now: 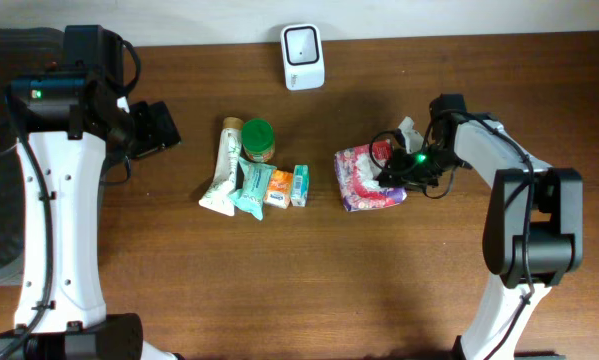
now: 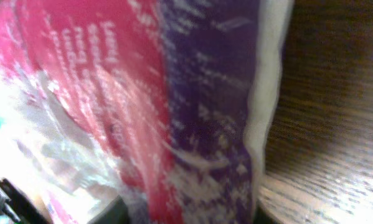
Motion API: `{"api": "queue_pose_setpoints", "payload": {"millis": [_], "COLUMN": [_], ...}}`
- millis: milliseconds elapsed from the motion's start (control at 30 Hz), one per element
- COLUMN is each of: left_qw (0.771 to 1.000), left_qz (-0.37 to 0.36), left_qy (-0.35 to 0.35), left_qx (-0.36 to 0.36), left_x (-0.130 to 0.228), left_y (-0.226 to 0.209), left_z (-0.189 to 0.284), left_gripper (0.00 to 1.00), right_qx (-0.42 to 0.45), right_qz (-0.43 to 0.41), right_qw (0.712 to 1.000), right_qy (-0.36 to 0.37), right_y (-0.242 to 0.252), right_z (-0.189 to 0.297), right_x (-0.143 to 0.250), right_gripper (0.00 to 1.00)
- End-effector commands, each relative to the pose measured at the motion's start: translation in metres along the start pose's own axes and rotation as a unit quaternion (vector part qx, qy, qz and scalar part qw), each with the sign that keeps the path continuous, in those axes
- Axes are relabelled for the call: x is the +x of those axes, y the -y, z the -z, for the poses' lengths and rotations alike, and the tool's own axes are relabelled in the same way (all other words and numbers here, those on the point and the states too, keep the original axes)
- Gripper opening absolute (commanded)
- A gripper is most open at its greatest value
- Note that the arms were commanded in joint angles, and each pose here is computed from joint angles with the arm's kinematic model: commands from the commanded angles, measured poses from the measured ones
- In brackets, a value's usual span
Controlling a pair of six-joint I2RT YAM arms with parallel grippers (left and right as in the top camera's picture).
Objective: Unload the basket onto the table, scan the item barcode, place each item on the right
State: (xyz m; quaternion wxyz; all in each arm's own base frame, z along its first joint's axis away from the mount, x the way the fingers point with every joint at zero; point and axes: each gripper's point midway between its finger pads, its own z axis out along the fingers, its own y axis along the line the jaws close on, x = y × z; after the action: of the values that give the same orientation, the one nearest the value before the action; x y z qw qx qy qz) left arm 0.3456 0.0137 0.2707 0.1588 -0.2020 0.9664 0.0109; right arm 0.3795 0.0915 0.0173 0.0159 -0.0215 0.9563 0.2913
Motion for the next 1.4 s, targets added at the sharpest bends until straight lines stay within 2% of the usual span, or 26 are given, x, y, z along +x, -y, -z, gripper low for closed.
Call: {"api": "queue_pose_setpoints", "payload": {"millis": [0, 33, 167, 233, 300, 367, 433, 500, 567, 633, 733, 833, 867, 933, 1000, 1067, 1133, 1233, 1367], "left_qw": [1.0, 1.0, 1.0, 1.0, 1.0, 1.0, 1.0, 1.0, 1.0, 1.0, 1.0, 1.0, 1.0, 1.0, 1.0, 1.0, 1.0, 1.0, 1.0], "left_qz": [0.006, 0.006, 0.006, 0.006, 0.006, 0.006, 0.006, 0.006, 0.006, 0.006, 0.006, 0.006, 0.006, 0.006, 0.006, 0.006, 0.006, 0.006, 0.006], "left_qy": [0.009, 0.009, 0.009, 0.009, 0.009, 0.009, 0.009, 0.009, 0.009, 0.009, 0.009, 0.009, 0.009, 0.009, 0.009, 0.009, 0.009, 0.009, 0.009], "left_qx": [-0.001, -0.001, -0.001, -0.001, -0.001, -0.001, -0.001, -0.001, -0.001, -0.001, -0.001, -0.001, -0.001, -0.001, -0.001, -0.001, -0.001, -0.001, -0.001], "left_x": [0.0, 0.0, 0.0, 0.0, 0.0, 0.0, 0.0, 0.0, 0.0, 0.0, 0.0, 0.0, 0.0, 0.0, 0.0, 0.0, 0.0, 0.0, 0.0], "left_y": [-0.003, -0.003, -0.003, -0.003, -0.003, -0.003, -0.003, -0.003, -0.003, -0.003, -0.003, -0.003, -0.003, -0.003, -0.003, -0.003, -0.003, -0.003, -0.003], "left_z": [0.006, 0.006, 0.006, 0.006, 0.006, 0.006, 0.006, 0.006, 0.006, 0.006, 0.006, 0.006, 0.006, 0.006, 0.006, 0.006, 0.006, 0.006, 0.006], "left_gripper": [0.99, 0.99, 0.99, 0.99, 0.99, 0.99, 0.99, 0.99, 0.99, 0.99, 0.99, 0.99, 0.99, 0.99, 0.99, 0.99, 0.99, 0.99, 0.99], "right_qx": [-0.006, -0.014, 0.015, 0.094, 0.195, 0.32, 0.436, 0.513, 0.547, 0.563, 0.567, 0.557, 0.548, 0.509, 0.445, 0.403, 0.373, 0.275, 0.251], "right_qz": [-0.008, -0.011, -0.029, -0.059, -0.088, -0.127, -0.165, -0.169, -0.153, -0.132, -0.086, -0.041, -0.021, 0.009, 0.036, 0.058, 0.07, 0.106, 0.117], "right_qw": [1.0, 1.0, 0.999, 0.993, 0.975, 0.934, 0.876, 0.832, 0.813, 0.807, 0.814, 0.822, 0.829, 0.854, 0.89, 0.91, 0.922, 0.953, 0.957], "right_qy": [-0.011, -0.013, 0.003, 0.027, 0.057, 0.092, 0.124, 0.128, 0.126, 0.118, 0.095, 0.108, 0.111, 0.106, 0.088, 0.078, 0.078, 0.063, 0.092], "right_y": [-0.004, -0.008, -0.013, -0.007, 0.005, 0.023, 0.039, 0.047, 0.05, 0.052, 0.041, 0.011, -0.005, -0.034, -0.066, -0.089, -0.112, -0.167, -0.192], "right_z": [-0.005, -0.004, 0.021, 0.055, 0.098, 0.145, 0.183, 0.193, 0.182, 0.162, 0.119, 0.096, 0.084, 0.056, 0.022, 0.004, -0.002, 0.006, 0.052], "right_x": [0.006, 0.007, -0.006, -0.018, -0.025, -0.026, -0.019, -0.011, -0.009, -0.009, -0.002, -0.008, -0.008, -0.005, 0.003, 0.007, 0.007, 0.0, -0.021], "right_gripper": [0.08, 0.04, 0.04, 0.04, 0.04, 0.04, 0.04, 0.04, 0.04, 0.04, 0.06, 0.31, 0.45, 0.55, 0.59, 0.66, 0.67, 0.69, 0.9]}}
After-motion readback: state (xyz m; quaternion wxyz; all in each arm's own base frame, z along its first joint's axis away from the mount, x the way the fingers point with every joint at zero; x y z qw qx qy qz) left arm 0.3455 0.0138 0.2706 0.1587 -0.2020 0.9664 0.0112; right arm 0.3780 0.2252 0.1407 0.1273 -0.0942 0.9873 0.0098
